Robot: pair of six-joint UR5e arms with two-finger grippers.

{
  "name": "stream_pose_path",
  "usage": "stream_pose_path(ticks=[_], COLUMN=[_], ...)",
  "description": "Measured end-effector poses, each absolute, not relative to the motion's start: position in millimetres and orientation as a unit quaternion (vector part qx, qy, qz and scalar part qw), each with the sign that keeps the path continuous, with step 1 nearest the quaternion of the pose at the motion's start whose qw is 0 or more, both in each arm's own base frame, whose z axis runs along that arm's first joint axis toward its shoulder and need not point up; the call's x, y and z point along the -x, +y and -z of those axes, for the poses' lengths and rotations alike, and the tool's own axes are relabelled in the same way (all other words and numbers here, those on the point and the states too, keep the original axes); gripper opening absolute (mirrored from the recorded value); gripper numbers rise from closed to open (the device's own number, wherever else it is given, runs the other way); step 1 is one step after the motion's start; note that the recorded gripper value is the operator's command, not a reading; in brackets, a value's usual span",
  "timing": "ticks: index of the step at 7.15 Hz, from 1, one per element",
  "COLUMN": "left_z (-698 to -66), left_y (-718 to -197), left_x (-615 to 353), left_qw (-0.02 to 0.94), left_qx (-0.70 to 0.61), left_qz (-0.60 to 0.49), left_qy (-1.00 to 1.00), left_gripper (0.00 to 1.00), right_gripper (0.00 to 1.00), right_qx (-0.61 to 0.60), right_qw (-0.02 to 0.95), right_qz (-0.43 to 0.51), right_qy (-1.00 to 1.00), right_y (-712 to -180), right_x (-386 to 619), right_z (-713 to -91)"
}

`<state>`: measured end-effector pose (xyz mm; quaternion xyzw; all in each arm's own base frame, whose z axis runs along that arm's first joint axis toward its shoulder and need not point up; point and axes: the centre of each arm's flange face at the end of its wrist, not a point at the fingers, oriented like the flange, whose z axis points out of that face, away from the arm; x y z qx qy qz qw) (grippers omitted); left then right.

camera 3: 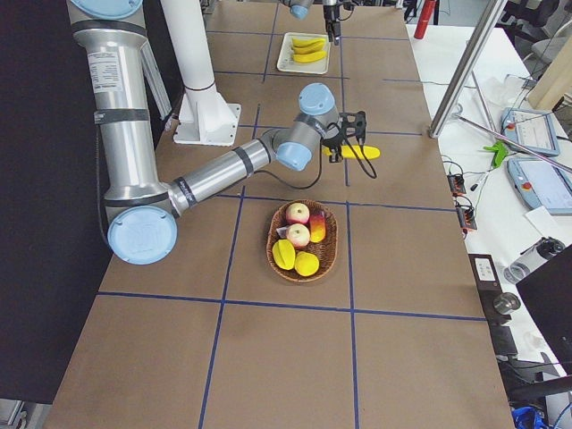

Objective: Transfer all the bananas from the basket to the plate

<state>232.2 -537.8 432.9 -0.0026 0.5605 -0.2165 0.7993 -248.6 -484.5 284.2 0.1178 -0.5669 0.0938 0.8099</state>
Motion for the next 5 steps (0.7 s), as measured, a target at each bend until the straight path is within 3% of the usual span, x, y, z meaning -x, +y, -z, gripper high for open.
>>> stream_pose_path(ticks=[5], left_z=[-273.4], left_y=[-532.5], left_x=[-331.6], left_qw=[0.692], left_qx=[0.11], left_qz=[0.287], left_qy=[0.654], left_gripper=[0.99], right_gripper=[0.01], right_qx=[-0.192], right_qw=[0.77], right_qz=[-0.102], right_qy=[-0.599], right_y=[-369.2], right_x=[458.4], right_z=[-147.8])
